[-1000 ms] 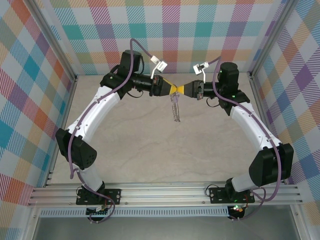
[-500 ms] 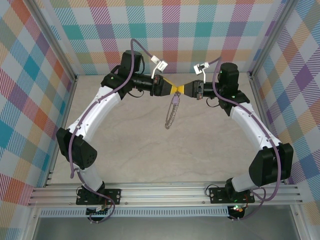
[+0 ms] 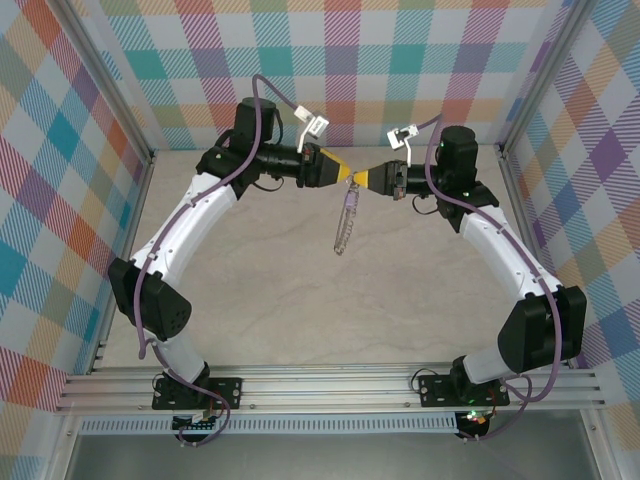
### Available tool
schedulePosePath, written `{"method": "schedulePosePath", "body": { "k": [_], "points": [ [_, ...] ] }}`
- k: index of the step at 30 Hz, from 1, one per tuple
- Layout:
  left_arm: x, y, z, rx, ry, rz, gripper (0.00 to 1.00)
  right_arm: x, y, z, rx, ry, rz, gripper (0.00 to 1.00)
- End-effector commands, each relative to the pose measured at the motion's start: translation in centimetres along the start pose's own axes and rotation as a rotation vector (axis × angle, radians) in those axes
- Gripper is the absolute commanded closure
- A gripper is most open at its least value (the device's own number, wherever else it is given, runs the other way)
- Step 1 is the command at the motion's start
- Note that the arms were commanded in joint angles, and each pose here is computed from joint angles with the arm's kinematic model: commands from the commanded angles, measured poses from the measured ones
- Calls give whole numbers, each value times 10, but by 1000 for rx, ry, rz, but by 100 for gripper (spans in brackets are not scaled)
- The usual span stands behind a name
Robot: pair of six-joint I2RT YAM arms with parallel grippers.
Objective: Put the keys on the keyring
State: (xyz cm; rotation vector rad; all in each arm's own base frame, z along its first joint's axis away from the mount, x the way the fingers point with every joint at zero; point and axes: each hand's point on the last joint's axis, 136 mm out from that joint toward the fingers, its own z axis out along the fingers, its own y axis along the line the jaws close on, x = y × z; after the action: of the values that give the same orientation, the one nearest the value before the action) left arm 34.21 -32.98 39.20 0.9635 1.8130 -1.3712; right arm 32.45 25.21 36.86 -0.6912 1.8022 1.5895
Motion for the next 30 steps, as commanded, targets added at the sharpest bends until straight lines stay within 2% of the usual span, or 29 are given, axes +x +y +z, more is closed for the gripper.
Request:
{"method": "schedulePosePath", "body": {
  "k": [1,9,30],
  "points": [
    [-7,-6,-4,32,-16,3,62,-7,23,-3,-51,-7,-75,100],
    [1,-16,6,99,16,-1,62,-10,23,-3,-51,-12,-78,100],
    [16,-15,16,119,52,-14,63,-12,21,-2,-46,-24,-76,100]
  ]
}}
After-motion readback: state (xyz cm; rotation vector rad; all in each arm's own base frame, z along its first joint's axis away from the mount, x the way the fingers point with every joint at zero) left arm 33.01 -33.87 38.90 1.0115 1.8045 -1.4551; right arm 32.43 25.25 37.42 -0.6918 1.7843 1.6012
